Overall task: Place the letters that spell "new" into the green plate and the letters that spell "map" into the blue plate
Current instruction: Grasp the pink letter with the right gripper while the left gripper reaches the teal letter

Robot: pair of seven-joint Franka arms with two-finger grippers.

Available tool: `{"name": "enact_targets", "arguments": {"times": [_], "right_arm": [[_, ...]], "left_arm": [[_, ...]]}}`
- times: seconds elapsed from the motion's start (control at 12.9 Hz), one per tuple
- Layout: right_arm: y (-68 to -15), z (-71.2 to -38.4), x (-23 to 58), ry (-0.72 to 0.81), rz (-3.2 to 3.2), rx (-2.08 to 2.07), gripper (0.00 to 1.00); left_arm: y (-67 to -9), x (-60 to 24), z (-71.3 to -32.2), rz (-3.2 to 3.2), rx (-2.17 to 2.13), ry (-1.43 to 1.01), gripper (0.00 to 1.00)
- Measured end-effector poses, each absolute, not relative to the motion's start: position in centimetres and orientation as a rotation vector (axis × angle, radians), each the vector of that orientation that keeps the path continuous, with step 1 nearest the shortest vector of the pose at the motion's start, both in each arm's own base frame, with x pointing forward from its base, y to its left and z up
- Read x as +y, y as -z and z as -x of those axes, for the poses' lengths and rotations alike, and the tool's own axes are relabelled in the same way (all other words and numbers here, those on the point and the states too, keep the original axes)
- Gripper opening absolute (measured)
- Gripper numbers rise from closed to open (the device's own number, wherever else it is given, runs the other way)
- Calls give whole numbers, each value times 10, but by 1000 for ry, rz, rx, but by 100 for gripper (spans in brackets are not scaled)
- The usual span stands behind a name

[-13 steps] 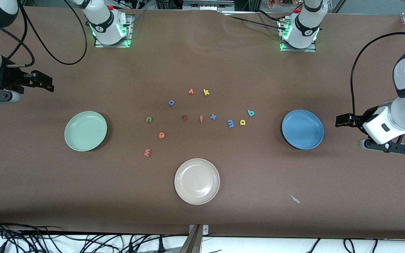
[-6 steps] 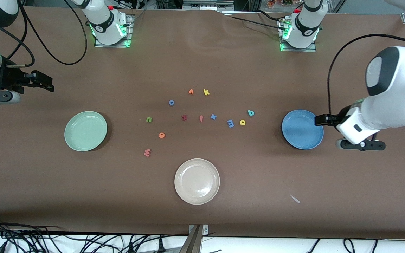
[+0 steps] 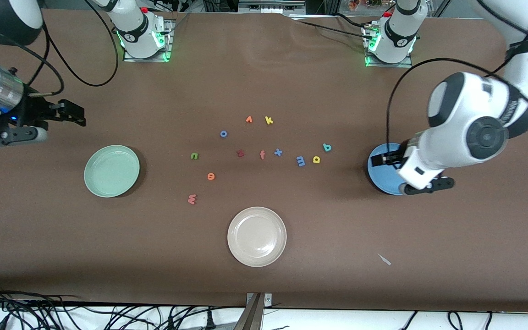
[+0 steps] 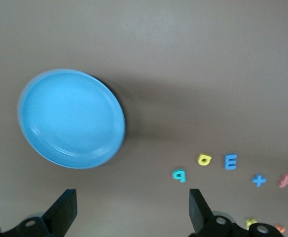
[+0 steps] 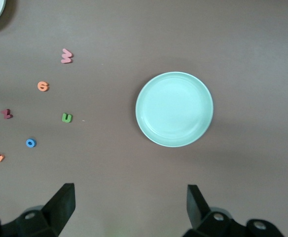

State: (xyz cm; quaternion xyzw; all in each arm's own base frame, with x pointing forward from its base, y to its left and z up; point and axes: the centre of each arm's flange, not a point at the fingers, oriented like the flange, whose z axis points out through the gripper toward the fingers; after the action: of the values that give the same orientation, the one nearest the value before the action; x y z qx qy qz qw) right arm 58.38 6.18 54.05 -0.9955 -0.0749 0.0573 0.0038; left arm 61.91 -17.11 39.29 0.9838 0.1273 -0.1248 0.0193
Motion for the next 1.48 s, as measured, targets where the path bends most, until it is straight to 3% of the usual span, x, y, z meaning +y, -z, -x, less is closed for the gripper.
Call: {"name": "enact_targets", "arguments": {"times": [0.31,0.86,1.48], "right_arm": [[-473,-607,104,-266,3114,-328,100],[-368,-648,172,-85,3133,-178,100],[-247,-655,238,55,3124,120,100]], "left_arm": [[-340,-215,-587,-3025,619,413,100],[-252,-261,-521,-2964,687,293,98],[-206,-261,-478,-2957,663,257,86]]}}
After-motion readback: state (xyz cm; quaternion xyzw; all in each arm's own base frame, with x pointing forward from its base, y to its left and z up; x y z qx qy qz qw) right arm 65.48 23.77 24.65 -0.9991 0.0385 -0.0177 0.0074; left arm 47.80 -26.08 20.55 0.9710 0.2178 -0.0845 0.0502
